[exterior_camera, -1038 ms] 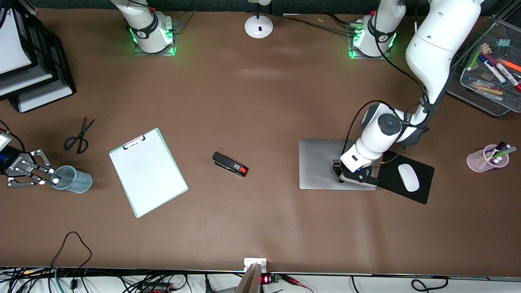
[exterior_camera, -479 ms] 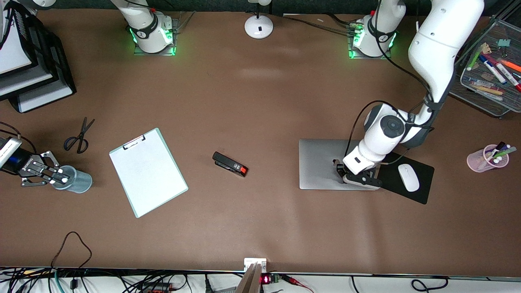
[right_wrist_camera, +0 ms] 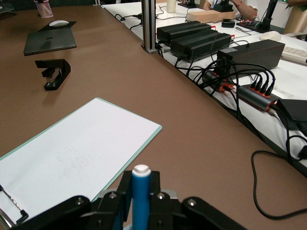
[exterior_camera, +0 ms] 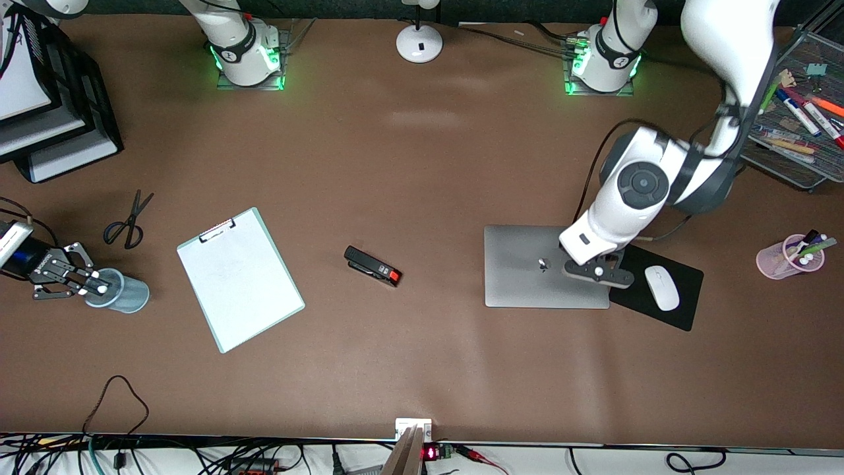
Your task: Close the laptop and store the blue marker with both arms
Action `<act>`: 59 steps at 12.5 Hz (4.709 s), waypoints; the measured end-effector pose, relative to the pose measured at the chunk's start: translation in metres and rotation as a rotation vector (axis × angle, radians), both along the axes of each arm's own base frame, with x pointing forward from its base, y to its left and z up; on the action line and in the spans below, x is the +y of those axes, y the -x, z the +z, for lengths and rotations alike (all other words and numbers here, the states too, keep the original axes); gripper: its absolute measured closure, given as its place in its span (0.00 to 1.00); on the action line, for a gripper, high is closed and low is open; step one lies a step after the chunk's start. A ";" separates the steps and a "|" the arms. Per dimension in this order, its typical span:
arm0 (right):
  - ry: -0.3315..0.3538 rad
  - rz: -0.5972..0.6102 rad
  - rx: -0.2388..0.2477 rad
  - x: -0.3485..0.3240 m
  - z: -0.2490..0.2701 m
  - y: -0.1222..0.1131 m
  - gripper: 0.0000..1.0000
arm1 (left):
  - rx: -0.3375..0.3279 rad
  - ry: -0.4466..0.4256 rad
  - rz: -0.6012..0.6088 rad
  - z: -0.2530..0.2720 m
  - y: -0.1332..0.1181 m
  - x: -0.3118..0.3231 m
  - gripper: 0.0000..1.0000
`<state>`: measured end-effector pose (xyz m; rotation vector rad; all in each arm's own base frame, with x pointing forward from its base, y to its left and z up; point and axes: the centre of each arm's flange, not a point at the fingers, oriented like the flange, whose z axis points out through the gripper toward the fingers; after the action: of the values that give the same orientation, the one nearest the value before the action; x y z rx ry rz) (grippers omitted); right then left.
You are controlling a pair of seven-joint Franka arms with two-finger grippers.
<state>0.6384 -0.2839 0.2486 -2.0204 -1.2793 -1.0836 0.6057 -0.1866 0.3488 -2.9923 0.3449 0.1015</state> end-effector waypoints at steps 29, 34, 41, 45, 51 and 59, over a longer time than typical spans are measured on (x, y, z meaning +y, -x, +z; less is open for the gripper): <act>0.466 -0.531 0.846 0.223 0.262 -0.002 0.00 | -0.013 0.102 0.062 0.231 0.050 0.132 0.00; 0.592 -0.760 0.976 0.290 0.284 0.030 0.00 | -0.039 0.104 0.077 0.228 0.060 0.137 0.00; 0.570 -0.953 0.932 0.325 0.315 0.083 0.00 | -0.037 0.104 0.089 0.226 0.059 0.144 0.00; 0.501 -1.018 0.890 0.294 0.330 0.100 0.00 | -0.042 0.104 0.071 0.229 0.059 0.134 0.00; 0.457 -1.059 0.853 0.275 0.355 0.096 0.00 | -0.042 0.104 0.071 0.229 0.059 0.134 0.00; 0.477 -1.052 0.884 0.274 0.367 0.099 0.00 | -0.042 0.104 0.071 0.229 0.059 0.134 0.00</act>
<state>0.5393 -0.0096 0.6157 -3.0866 0.0671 -0.0539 0.5466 -0.0524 0.5776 -3.1050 0.2473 0.0289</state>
